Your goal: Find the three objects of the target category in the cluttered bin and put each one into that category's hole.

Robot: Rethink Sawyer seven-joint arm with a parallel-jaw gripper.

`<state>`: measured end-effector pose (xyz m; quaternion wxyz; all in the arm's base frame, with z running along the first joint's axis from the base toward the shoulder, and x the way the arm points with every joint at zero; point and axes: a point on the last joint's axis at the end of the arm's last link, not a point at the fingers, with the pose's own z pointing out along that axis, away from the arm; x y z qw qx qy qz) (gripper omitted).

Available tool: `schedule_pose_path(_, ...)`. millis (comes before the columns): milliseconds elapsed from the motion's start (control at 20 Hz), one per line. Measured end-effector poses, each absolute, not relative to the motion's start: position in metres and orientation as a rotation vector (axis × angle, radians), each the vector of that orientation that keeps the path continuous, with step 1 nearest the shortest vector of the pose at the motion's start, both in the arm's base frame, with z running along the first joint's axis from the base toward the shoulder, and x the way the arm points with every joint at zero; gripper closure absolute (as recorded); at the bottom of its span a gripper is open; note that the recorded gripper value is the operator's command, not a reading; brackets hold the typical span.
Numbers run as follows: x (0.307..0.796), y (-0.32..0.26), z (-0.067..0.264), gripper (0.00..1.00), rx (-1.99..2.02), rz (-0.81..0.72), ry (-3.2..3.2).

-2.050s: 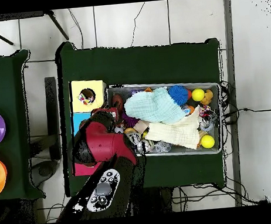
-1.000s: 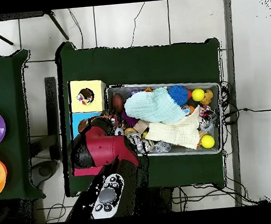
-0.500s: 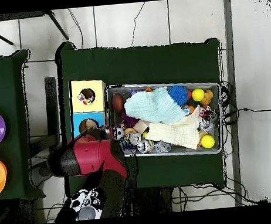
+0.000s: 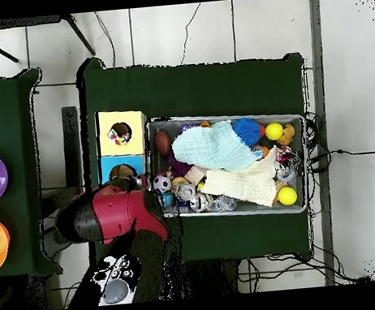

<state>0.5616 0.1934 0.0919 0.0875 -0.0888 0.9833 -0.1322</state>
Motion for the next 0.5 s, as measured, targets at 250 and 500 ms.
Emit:
schedule_pose_path(250, 0.57, 0.205, 0.086, 0.0, -0.254, -0.323, 2.91)
schedule_pose_path(500, 0.589, 0.215, 0.09, 0.0, -0.202, -0.229, 2.856)
